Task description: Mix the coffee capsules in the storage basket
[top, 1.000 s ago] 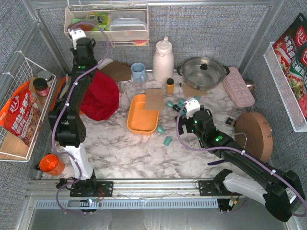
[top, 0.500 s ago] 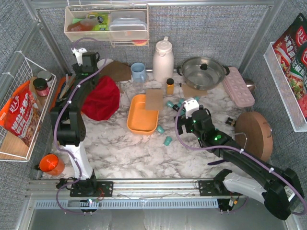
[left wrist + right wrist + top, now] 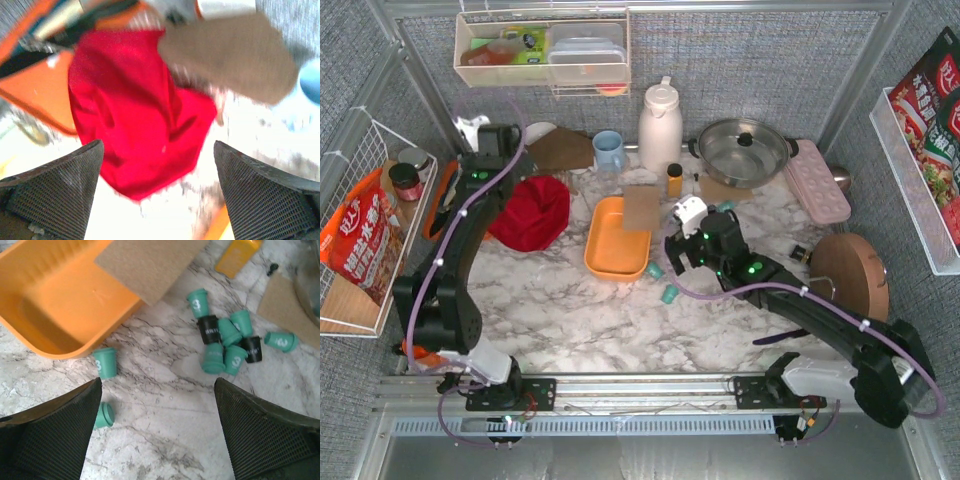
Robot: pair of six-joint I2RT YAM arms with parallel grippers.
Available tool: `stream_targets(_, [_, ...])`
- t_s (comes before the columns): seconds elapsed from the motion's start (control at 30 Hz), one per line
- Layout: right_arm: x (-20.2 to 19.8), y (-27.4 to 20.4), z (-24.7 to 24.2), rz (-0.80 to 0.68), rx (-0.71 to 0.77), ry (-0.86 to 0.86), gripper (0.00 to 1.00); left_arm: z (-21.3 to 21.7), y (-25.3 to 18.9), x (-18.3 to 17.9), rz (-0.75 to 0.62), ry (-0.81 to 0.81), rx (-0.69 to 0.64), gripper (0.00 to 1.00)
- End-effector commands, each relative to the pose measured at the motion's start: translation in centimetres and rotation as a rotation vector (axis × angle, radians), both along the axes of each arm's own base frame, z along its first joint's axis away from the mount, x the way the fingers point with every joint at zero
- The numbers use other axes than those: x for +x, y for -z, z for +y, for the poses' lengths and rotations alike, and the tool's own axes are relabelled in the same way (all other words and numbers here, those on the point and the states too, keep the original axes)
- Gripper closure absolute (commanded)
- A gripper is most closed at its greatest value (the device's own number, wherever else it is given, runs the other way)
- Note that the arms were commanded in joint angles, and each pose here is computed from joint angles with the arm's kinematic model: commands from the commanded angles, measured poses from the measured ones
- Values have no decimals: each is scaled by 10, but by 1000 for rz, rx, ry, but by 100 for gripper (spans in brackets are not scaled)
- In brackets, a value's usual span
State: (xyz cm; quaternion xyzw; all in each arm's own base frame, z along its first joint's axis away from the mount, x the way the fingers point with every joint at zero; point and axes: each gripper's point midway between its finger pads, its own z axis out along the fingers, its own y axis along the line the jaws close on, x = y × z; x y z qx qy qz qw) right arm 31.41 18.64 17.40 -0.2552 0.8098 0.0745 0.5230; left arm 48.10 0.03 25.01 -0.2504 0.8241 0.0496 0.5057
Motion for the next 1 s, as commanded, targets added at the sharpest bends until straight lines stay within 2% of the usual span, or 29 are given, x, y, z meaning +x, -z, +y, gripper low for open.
stream_targets(0.0, [11, -8, 31, -64, -66, -145, 1, -43, 22, -47, 72, 182, -108, 1])
stream_targets(0.1, [17, -7, 55, -94, -137, -260, 3, -58, 25, -81, 94, 290, -115, 1])
stream_targets(0.2, [27, -5, 76, -115, -183, -332, 9, -65, 22, -111, 91, 369, -128, 1])
stream_targets(0.37, [47, 5, 109, -156, -267, -406, 17, -60, 20, -146, 64, 416, -92, 1])
stream_targets(0.6, [71, 31, 136, -233, -438, -430, 26, -37, 13, -165, -64, 331, -28, 1])
stream_targets(0.97, [106, 68, 141, -316, -643, -384, 24, -25, -5, -181, -180, 298, 7, 1])
